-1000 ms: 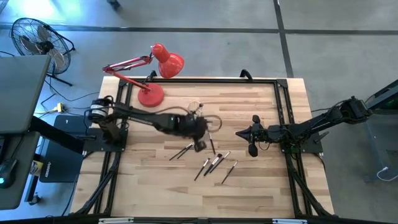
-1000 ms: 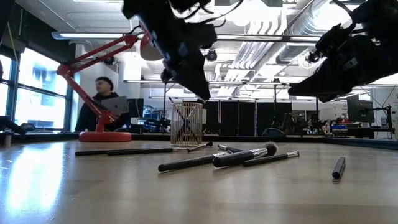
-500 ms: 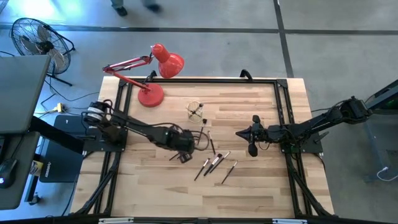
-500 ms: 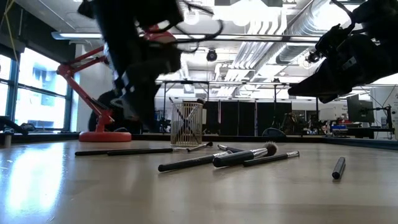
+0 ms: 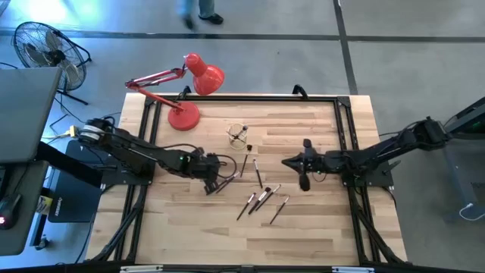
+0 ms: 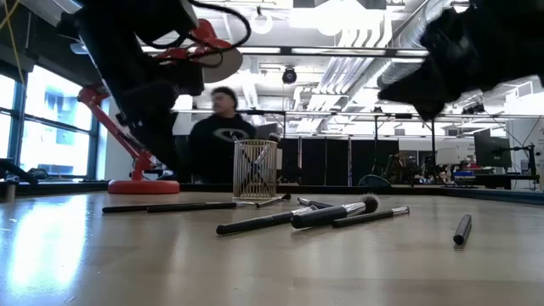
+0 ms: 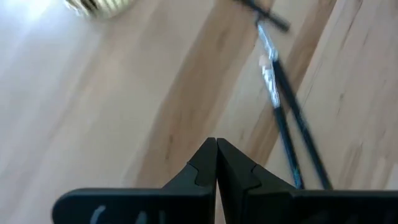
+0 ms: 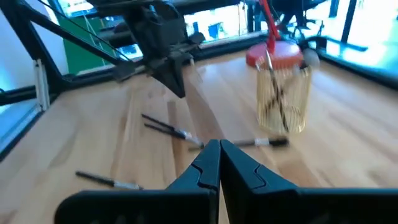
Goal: Put items in baskets/containers
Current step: Put the black foundation brush into the gold pen holder
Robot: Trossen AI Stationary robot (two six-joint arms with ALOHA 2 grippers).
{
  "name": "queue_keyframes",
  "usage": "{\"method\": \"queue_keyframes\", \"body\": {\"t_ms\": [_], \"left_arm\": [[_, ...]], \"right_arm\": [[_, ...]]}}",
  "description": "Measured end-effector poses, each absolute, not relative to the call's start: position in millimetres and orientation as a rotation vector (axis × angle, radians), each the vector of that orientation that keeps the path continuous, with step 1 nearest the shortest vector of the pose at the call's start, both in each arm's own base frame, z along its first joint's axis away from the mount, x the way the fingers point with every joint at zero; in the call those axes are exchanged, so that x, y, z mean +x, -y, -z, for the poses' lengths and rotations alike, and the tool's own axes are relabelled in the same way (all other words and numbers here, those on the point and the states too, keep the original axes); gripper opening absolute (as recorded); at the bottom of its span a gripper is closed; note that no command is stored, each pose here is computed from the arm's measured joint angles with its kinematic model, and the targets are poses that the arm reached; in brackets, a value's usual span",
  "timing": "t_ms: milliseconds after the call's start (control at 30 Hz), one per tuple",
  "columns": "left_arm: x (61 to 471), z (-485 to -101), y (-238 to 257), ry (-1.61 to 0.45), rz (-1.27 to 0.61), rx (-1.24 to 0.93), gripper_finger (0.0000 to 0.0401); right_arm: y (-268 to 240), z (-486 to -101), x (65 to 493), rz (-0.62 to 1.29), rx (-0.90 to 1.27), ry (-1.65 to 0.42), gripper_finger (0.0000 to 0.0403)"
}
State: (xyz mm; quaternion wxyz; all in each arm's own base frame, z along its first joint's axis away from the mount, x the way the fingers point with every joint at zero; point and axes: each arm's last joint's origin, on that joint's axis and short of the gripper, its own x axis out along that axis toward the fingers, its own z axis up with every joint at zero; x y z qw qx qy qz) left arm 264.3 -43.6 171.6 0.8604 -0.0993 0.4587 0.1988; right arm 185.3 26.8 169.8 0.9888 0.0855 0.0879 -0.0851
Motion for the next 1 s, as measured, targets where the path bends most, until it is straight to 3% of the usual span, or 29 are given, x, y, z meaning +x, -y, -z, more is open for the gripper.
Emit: {"method": "queue_keyframes", "body": {"t_ms": [300, 500, 733, 1000], "left_arm": [[260.7, -175.5, 43.6, -0.952, -0.39, -0.182, 0.0], [259.4, -174.8, 43.3, -0.968, -0.393, -0.174, 0.0], [259.2, -174.7, 43.2, -0.97, -0.393, -0.173, 0.0], [256.9, -173.5, 42.9, -0.997, -0.395, -0.157, 0.0]], "right_arm": [[-37.0, -212.6, 274.8, 0.317, 0.003, -0.453, 0.0001], [-29.7, -234.1, 322.7, 0.478, 0.202, -0.641, 0.0005], [-13.9, -225.2, 353.7, 0.597, 0.306, -0.88, 0.0034], [4.5, -184.2, 375.7, 0.649, 0.394, -1.011, 0.0084]]}}
